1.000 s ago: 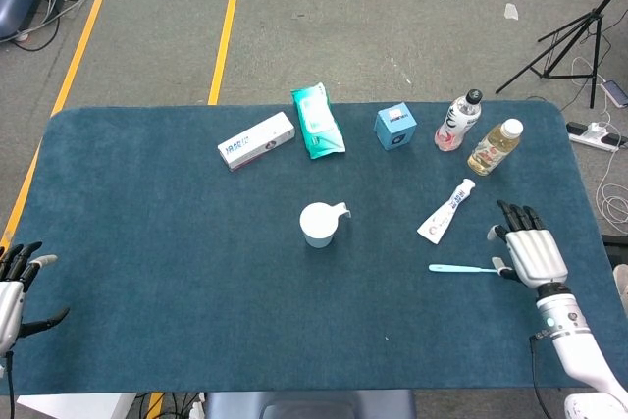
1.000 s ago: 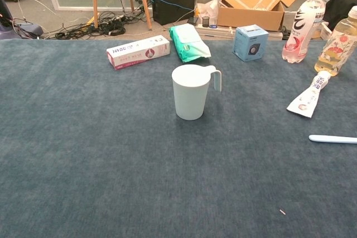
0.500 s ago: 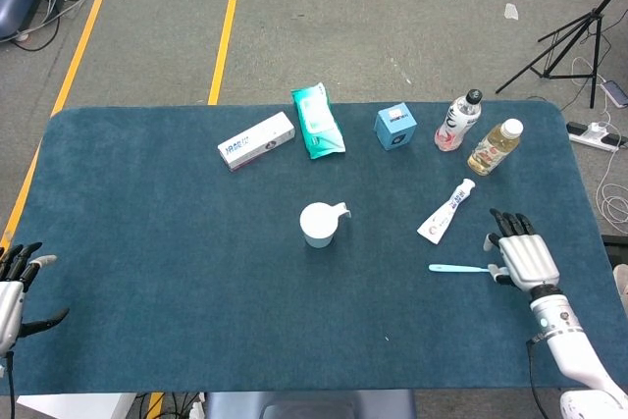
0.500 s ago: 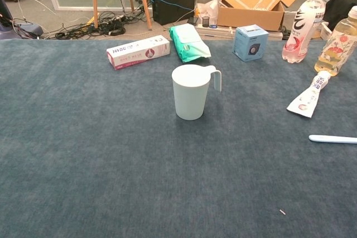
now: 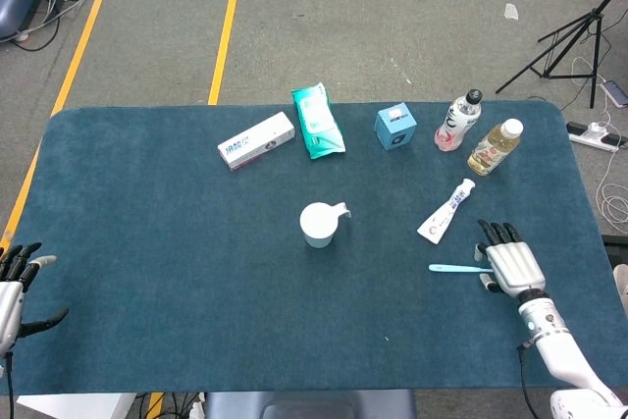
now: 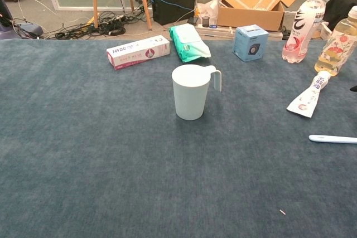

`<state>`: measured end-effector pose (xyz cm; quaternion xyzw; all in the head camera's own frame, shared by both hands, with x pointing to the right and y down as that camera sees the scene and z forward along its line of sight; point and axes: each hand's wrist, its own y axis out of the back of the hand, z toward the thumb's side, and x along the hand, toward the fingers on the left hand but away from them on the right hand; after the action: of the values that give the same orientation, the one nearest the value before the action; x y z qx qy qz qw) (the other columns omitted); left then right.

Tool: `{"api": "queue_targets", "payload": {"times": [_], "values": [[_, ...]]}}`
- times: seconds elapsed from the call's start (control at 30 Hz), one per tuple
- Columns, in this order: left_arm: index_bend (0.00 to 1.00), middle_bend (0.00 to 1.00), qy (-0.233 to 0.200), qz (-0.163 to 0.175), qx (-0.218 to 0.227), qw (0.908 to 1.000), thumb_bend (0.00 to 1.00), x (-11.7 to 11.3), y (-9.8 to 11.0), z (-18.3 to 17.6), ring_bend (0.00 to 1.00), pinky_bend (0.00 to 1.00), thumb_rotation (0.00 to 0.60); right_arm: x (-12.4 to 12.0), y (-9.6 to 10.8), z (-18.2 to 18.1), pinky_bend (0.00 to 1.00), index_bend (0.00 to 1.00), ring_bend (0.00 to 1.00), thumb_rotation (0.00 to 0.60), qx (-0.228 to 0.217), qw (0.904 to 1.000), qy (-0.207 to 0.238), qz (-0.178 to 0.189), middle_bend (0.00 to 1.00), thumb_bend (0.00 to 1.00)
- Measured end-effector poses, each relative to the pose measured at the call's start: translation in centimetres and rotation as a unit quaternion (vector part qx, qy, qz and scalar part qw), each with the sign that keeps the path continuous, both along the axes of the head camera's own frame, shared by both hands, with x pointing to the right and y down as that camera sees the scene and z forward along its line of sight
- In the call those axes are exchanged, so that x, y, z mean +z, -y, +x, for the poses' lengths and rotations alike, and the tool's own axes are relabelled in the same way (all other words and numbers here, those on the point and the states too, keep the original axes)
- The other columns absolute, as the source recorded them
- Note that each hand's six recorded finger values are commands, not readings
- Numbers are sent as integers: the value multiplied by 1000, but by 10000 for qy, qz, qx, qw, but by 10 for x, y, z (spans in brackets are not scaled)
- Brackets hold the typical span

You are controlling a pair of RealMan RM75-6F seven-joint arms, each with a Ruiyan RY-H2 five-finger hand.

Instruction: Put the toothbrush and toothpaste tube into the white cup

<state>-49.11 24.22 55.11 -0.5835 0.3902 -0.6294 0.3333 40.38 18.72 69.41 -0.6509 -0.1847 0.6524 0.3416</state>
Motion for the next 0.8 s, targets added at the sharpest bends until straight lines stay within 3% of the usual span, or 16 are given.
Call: {"api": "queue_targets", "payload": {"times": [0.23, 0.33, 0.4, 0.57, 0.8], "values": [[252, 141, -6, -10, -10, 10000, 0, 0, 0, -1, 92, 27, 600, 7, -2, -13, 55, 452, 0, 600, -116, 9999, 105, -59, 0, 266], [252, 141, -10, -8, -22, 10000, 0, 0, 0, -1, 92, 27, 600, 8, -3, -17, 55, 368, 0, 600, -186, 9997, 144, -63, 0, 260], [252, 141, -13, -3, -26, 10000, 0, -1, 0, -1, 92, 27, 600, 6, -3, -20, 55, 302, 0, 600, -225, 9996, 166, -34, 0, 228], [252, 141, -8, 0, -25, 10000, 0, -1, 0, -2, 92, 27, 600, -1, -4, -24, 41, 246, 0, 600, -337, 9993, 146, 7, 0, 97], [252, 141, 10, -16, -18, 10000, 0, 0, 0, -1, 92, 27, 600, -10, -4, -30, 37, 243, 0, 600, -330, 9994, 30, -108, 0, 87]]}}
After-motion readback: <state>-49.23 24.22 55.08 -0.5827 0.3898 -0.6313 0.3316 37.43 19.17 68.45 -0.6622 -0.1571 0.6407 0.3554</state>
